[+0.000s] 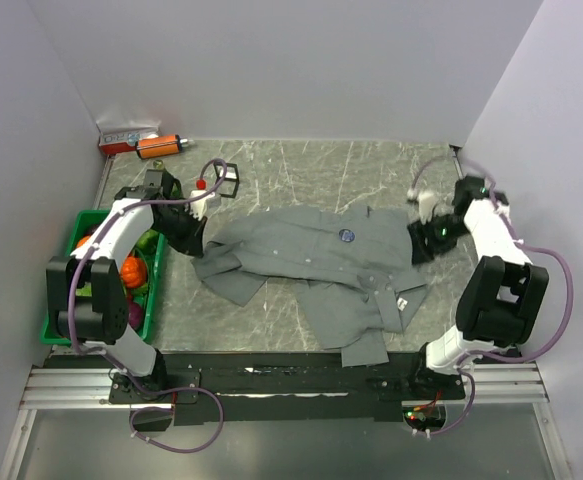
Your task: Remove the brooch from the garment
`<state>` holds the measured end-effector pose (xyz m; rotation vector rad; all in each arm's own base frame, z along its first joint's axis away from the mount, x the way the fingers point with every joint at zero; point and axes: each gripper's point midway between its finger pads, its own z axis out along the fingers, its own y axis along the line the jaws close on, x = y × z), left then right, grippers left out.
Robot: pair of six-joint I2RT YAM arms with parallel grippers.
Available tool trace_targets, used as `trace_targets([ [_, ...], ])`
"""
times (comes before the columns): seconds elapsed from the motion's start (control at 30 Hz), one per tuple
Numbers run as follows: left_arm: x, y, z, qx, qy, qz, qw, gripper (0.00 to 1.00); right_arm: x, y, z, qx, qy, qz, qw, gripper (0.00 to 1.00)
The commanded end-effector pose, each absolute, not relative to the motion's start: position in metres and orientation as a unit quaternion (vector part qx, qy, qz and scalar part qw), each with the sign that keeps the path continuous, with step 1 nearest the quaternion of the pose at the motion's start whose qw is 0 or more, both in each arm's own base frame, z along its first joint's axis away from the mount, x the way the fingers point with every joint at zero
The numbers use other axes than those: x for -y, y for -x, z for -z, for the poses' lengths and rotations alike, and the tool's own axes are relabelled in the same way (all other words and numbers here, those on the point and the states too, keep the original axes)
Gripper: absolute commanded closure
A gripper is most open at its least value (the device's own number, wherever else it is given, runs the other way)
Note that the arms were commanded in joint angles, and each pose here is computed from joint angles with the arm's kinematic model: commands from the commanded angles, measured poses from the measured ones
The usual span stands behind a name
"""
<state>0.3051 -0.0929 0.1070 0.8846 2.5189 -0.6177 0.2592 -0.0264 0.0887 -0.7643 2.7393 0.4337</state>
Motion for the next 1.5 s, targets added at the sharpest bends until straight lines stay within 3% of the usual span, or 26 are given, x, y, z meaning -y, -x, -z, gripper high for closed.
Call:
trace_targets([
  [0.0, 0.077, -0.307, -0.112, -0.894, -0.365, 0.187, 0.181, 0.99, 0.021, -0.349, -0.140, -0.918, 0.247, -0.171, 0.259, 0.39],
  [0.17, 0.069, -0.308, -0.109, -0.896, -0.374, 0.168, 0.169, 0.99, 0.049, -0.428, -0.135, -0.935, 0.182, -0.128, 0.278, 0.38],
  [0.27, 0.073, -0.309, -0.114, -0.897, -0.367, 0.172, 0.176, 0.99, 0.057, -0.450, -0.119, -0.941, 0.169, -0.121, 0.268, 0.38],
  [0.83, 0.082, -0.331, -0.128, -0.902, -0.344, 0.178, 0.191, 0.99, 0.025, -0.475, -0.045, -0.948, 0.209, -0.133, 0.201, 0.35],
  [1.07, 0.083, -0.338, -0.131, -0.900, -0.348, 0.174, 0.196, 0.99, 0.029, -0.483, -0.035, -0.958, 0.194, -0.122, 0.174, 0.51],
  [1.23, 0.086, -0.348, -0.132, -0.898, -0.348, 0.175, 0.205, 0.99, 0.028, -0.479, -0.034, -0.955, 0.209, -0.124, 0.172, 0.83],
  [1.3, 0.086, -0.355, -0.135, -0.897, -0.349, 0.172, 0.211, 0.99, 0.030, -0.490, -0.058, -0.946, 0.217, -0.109, 0.213, 1.00],
  [1.37, 0.087, -0.364, -0.143, -0.893, -0.352, 0.167, 0.227, 0.99, 0.029, -0.500, -0.084, -0.938, 0.209, -0.107, 0.256, 1.00],
  [1.47, 0.090, -0.386, -0.163, -0.883, -0.354, 0.159, 0.264, 0.99, 0.032, -0.522, -0.173, -0.907, 0.201, -0.083, 0.359, 1.00],
])
